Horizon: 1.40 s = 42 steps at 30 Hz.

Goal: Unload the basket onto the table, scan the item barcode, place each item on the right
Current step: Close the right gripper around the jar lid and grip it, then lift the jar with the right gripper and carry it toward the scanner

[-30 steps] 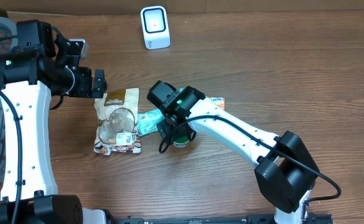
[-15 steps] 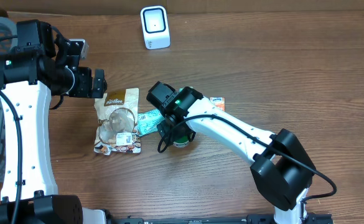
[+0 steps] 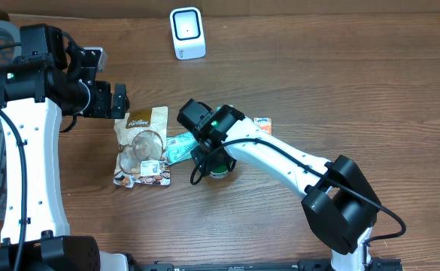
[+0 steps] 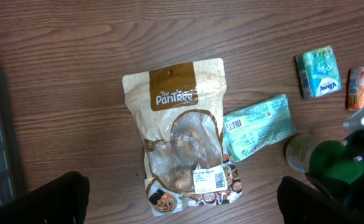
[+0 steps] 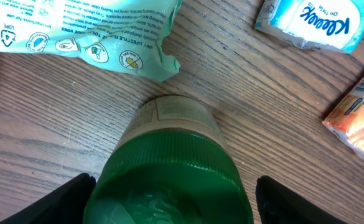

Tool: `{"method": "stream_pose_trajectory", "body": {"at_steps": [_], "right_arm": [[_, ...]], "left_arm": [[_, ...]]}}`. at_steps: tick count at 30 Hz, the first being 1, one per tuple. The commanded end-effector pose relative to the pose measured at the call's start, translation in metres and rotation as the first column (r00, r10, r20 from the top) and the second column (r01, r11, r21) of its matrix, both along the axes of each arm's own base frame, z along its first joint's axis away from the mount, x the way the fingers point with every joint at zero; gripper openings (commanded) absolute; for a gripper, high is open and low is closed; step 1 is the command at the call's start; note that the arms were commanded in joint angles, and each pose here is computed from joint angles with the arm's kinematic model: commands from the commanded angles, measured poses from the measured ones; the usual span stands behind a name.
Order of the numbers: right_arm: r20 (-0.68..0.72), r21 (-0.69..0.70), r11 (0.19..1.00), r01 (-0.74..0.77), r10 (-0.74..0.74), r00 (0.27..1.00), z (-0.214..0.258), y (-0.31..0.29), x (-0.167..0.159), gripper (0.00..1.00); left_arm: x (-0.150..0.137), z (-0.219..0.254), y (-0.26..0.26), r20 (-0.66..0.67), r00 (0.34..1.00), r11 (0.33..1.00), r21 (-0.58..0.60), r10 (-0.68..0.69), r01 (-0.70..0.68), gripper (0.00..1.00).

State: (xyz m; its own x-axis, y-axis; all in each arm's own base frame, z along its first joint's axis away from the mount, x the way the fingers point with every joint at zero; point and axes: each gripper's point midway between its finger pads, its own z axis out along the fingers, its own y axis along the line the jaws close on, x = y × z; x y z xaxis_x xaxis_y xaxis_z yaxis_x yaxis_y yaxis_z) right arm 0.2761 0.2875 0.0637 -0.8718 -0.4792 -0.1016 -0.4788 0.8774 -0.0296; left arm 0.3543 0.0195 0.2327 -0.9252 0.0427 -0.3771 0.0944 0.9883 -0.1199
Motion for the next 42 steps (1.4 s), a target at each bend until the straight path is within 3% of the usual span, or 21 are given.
{"method": "stream_pose_trajectory", "body": {"at_steps": [1, 10, 22, 28, 36, 39, 42], "right_arm": [[-0.010, -0.004, 1.000, 0.006, -0.006, 1.000, -0.005, -0.001, -0.001, 0.80], [-0.009, -0.004, 1.000, 0.007, -0.007, 1.000, -0.005, -0.001, 0.000, 0.75], [-0.008, -0.002, 1.000, 0.006, -0.006, 1.000, -0.003, 0.000, 0.000, 0.59], [0.011, 0.027, 1.000, -0.001, 0.001, 1.000, 0.023, 0.005, 0.004, 0.54], [0.014, 0.348, 0.930, -0.119, 0.122, 0.992, 0.105, 0.032, 0.009, 0.54], [-0.003, 0.515, 0.842, -0.162, 0.191, 0.982, 0.134, 0.033, 0.010, 0.54], [-0.001, 0.681, 0.699, -0.216, 0.296, 0.955, 0.163, 0.029, 0.006, 0.54]], "left_arm": [[0.002, 0.011, -0.001, 0.037, 0.999, 1.000, 0.012, -0.020, 0.019, 0.99], [0.002, 0.011, -0.001, 0.037, 0.999, 1.000, 0.012, -0.020, 0.019, 0.99], [0.002, 0.011, -0.001, 0.037, 0.999, 1.000, 0.012, -0.020, 0.019, 0.99], [0.002, 0.011, 0.000, 0.037, 0.999, 1.000, 0.013, -0.020, 0.019, 1.00], [0.002, 0.011, -0.001, 0.037, 0.999, 1.000, 0.012, -0.020, 0.019, 1.00], [0.002, 0.011, -0.001, 0.037, 0.999, 1.000, 0.012, -0.020, 0.019, 1.00], [0.002, 0.011, -0.001, 0.037, 0.999, 1.000, 0.012, -0.020, 0.019, 1.00]]}}
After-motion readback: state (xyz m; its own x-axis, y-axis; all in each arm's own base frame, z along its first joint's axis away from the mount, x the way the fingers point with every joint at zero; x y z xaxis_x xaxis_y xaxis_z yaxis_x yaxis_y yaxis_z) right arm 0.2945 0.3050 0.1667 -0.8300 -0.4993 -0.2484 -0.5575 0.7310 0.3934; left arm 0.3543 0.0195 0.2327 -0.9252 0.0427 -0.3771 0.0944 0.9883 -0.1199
